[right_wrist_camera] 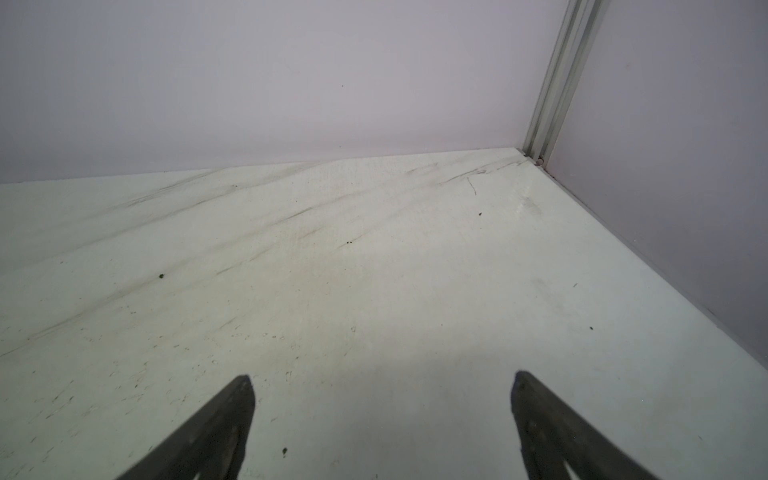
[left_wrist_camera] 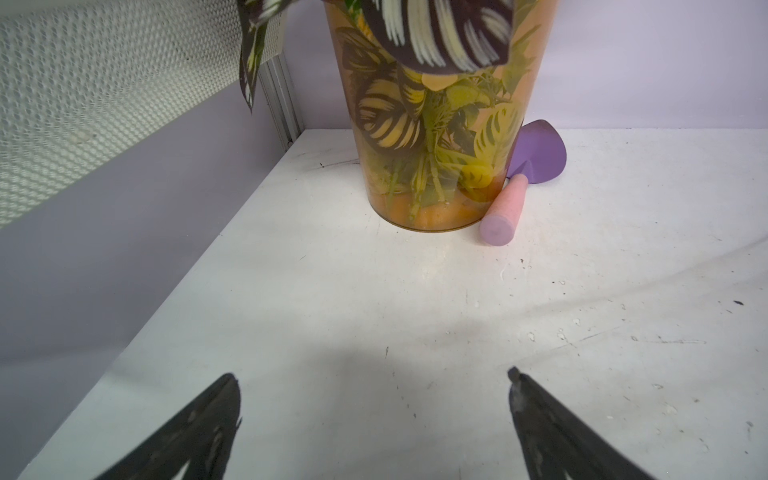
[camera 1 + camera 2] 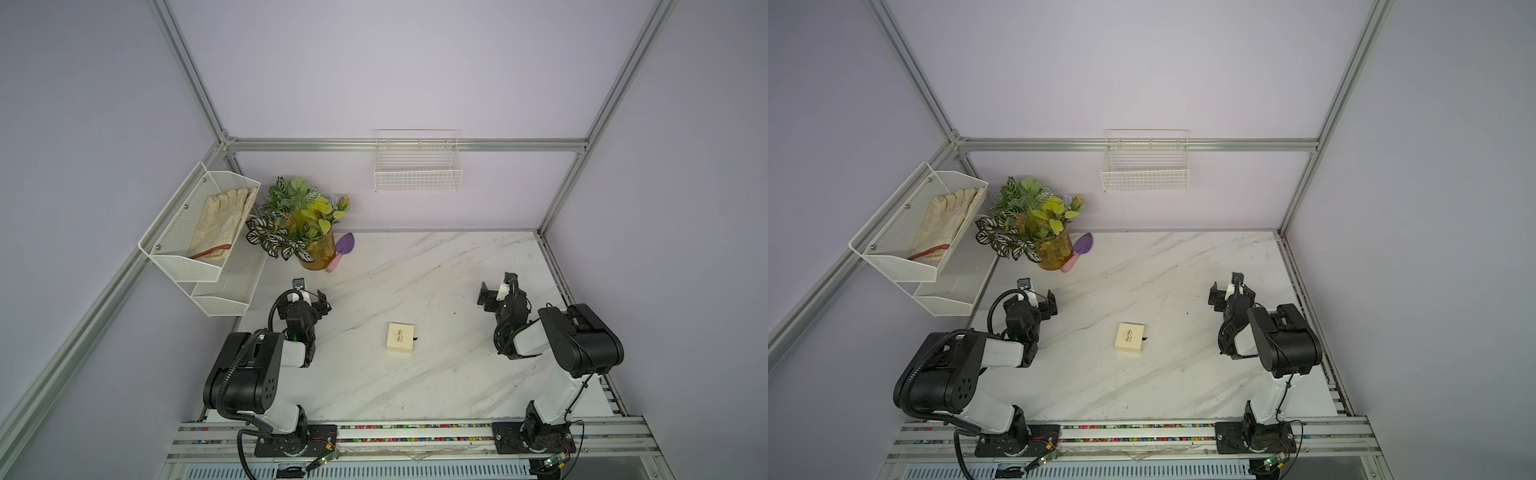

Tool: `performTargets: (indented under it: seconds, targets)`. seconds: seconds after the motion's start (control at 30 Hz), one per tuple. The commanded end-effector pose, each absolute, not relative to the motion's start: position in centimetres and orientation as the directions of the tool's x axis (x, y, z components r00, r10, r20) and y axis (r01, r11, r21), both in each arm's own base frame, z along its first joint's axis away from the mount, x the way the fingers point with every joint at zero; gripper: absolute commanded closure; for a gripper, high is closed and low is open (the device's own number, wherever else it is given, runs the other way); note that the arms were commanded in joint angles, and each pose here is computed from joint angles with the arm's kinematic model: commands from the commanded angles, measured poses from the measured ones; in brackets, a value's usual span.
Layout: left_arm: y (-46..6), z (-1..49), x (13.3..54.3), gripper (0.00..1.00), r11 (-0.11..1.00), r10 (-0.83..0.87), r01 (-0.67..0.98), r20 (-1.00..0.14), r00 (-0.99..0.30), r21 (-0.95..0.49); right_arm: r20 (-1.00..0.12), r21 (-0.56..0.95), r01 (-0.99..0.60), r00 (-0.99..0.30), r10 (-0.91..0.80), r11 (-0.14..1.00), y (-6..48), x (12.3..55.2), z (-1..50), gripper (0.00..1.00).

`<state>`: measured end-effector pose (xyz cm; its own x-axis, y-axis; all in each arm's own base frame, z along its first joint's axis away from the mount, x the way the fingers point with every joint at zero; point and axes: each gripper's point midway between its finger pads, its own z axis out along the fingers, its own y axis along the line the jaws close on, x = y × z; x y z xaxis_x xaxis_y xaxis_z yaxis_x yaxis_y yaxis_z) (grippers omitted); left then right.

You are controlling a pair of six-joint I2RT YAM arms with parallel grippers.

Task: Place the earrings into the drawer-style jewelry box
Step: Reset both arms

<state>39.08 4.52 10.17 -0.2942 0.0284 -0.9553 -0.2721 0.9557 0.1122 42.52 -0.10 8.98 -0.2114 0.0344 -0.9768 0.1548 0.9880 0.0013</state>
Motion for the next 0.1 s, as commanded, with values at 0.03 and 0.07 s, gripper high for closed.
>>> performTargets:
  seconds: [0.03,0.07]
  targets:
    - [4.81,11.44,39.60,0.00,0.952,0.010,-0.293,-0.969,-0.248,0.085,-0.979,0.013,0.140,-0.200,0.041,0.990,-0.15,43.09,9.70,0.03]
    - [4.80,11.42,39.58,0.00,0.952,0.010,-0.293,-0.969,-0.248,0.085,-0.981,0.008,0.144,-0.191,0.036,0.989,-0.24,42.90,9.92,0.03]
